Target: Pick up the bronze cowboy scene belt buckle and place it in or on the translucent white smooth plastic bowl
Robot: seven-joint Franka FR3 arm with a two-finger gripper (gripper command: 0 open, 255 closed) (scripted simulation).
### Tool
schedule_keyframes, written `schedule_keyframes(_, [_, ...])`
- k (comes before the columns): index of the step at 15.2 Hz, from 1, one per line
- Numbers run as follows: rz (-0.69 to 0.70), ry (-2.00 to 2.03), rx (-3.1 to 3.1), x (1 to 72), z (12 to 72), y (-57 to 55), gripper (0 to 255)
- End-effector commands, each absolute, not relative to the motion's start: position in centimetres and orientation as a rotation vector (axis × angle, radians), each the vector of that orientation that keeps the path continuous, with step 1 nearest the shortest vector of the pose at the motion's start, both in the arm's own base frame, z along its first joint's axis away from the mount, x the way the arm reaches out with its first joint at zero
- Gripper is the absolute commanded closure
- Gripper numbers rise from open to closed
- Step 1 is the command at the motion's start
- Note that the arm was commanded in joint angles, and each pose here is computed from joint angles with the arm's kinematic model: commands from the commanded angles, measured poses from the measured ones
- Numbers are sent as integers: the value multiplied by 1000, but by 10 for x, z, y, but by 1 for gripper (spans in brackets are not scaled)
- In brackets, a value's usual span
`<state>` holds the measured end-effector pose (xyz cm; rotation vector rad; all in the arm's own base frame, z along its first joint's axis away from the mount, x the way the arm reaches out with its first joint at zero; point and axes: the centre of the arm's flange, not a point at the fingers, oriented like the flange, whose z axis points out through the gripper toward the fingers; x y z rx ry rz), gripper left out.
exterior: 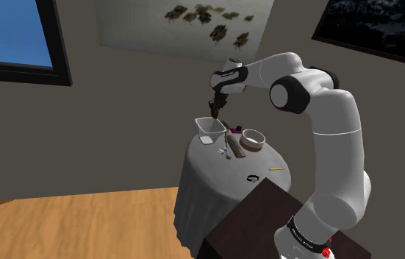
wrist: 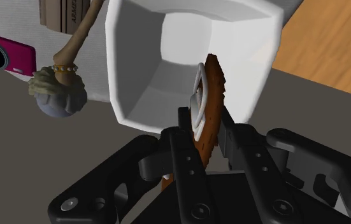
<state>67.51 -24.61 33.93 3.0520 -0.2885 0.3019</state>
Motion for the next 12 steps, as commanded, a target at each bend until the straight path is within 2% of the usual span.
schedule_keyframes(1, [302,-288,3052,676,329,-247,255])
schedule_keyframes(12, [302,-288,3052,676,275,-247,255])
